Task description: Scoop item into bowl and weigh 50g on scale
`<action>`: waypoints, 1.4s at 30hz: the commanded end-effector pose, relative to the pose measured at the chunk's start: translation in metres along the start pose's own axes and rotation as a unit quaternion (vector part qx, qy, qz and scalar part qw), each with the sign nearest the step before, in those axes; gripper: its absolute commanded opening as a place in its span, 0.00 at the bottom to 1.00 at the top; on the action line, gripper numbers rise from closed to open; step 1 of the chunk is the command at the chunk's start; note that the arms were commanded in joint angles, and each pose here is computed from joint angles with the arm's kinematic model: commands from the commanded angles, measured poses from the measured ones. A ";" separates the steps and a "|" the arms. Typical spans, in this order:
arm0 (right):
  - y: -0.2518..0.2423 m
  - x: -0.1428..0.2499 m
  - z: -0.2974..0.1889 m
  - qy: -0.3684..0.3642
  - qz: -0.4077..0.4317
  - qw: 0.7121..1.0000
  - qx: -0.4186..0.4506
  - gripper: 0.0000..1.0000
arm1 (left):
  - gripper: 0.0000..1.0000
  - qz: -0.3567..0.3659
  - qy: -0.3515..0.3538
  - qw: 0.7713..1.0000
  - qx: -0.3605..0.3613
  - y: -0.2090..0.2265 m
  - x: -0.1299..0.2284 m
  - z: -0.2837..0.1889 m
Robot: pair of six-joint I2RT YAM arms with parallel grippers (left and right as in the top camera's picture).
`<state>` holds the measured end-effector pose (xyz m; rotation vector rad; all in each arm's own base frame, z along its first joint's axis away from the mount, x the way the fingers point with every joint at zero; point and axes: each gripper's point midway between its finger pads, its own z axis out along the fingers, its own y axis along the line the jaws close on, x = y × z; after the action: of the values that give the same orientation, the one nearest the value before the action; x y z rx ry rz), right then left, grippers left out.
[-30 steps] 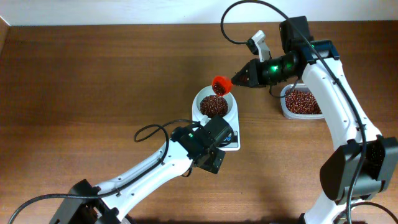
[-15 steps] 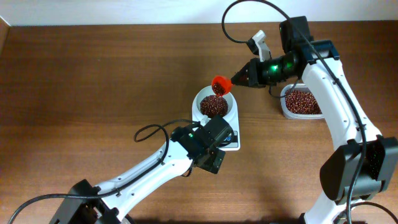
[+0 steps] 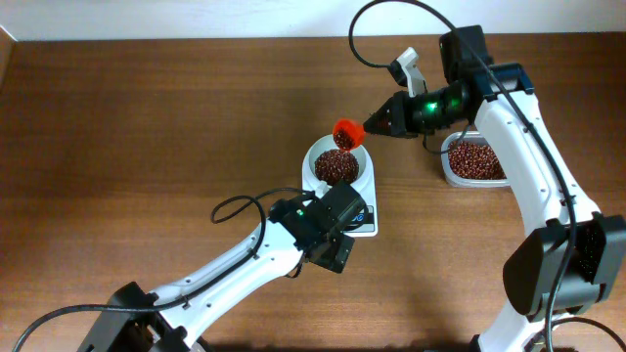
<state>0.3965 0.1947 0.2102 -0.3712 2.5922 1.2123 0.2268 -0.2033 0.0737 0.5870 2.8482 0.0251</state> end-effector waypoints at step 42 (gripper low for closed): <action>0.001 0.000 0.019 0.009 -0.083 0.991 0.103 0.04 | 0.99 -0.004 -0.005 1.000 -0.004 0.001 -0.002 0.003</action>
<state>0.3979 0.2044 0.1828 -0.5315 2.6569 0.8392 0.2299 -0.2063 0.0745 0.5815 2.8342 0.0107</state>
